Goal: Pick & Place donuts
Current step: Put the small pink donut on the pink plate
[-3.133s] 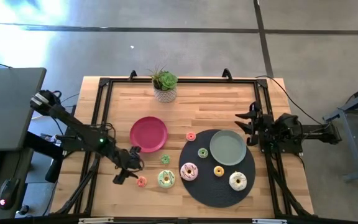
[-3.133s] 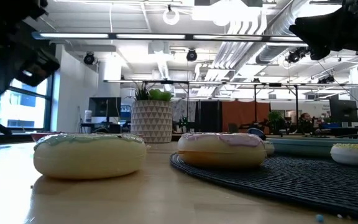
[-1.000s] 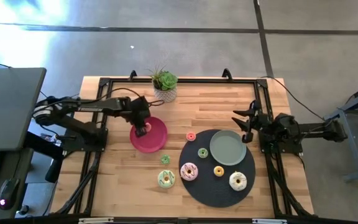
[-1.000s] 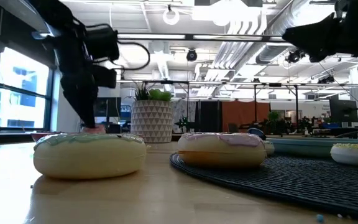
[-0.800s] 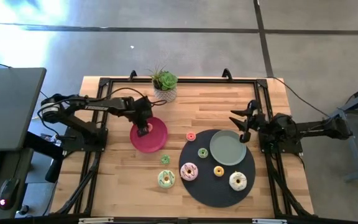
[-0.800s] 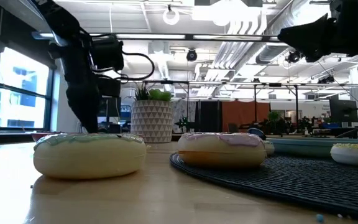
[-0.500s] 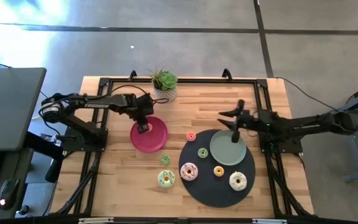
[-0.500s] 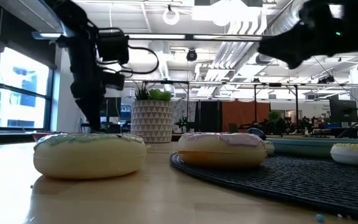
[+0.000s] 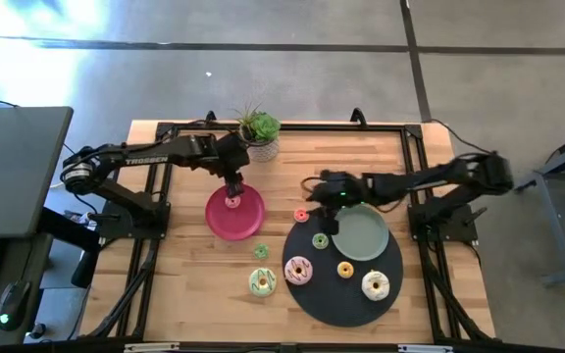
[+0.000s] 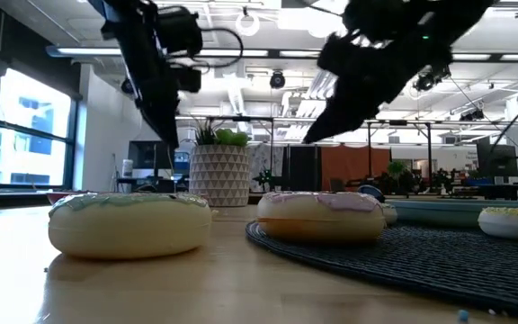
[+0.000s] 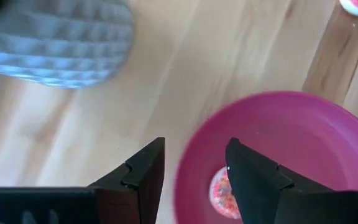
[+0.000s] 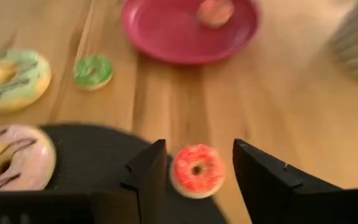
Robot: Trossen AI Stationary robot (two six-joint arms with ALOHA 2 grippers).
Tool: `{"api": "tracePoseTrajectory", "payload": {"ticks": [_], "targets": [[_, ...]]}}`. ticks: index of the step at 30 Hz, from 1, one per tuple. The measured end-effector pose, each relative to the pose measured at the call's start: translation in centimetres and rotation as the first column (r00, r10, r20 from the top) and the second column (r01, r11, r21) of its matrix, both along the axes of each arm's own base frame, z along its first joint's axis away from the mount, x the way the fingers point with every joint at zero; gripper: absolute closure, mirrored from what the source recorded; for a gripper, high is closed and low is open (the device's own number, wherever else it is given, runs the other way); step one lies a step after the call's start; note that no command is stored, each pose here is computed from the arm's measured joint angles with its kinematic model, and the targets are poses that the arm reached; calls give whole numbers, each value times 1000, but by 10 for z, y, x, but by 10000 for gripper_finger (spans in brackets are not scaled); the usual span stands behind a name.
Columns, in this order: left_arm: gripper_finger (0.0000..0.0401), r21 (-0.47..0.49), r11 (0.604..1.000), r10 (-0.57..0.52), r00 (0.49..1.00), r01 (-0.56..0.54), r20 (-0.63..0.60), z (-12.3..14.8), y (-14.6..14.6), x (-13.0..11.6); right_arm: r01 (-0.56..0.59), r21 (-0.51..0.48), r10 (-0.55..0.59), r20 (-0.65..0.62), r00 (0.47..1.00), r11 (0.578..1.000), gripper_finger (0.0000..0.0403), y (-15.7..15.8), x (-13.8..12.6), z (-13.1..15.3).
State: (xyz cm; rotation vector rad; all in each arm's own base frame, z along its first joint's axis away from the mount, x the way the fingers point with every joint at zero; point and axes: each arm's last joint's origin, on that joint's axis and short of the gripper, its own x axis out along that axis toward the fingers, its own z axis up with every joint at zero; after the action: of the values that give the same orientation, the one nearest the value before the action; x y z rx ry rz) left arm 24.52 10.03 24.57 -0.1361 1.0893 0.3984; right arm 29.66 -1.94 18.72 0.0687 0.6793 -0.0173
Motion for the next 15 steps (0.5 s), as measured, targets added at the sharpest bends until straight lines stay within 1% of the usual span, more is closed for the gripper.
{"api": "tracePoseTrajectory", "payload": {"ticks": [4,7,10,13,15], "targets": [[241,69,998,-11,1000,11,11,29,-3,-12,-23,27,25,-95,995,999,202,-1,21,-9],[241,136,991,-10,998,2,55,56,-9,-29,-19,34,25,-177,984,999,195,-1,33,-22],[241,212,977,-7,992,-20,128,78,-15,-48,0,15,4,-245,970,1000,194,-3,40,-39],[241,237,971,-6,982,-39,189,89,-22,-65,9,1,-8,-280,960,1000,193,-4,45,-51],[241,240,969,-1,978,-50,210,91,-25,-73,19,-12,-22,-298,954,1000,194,-4,46,-56]]}}
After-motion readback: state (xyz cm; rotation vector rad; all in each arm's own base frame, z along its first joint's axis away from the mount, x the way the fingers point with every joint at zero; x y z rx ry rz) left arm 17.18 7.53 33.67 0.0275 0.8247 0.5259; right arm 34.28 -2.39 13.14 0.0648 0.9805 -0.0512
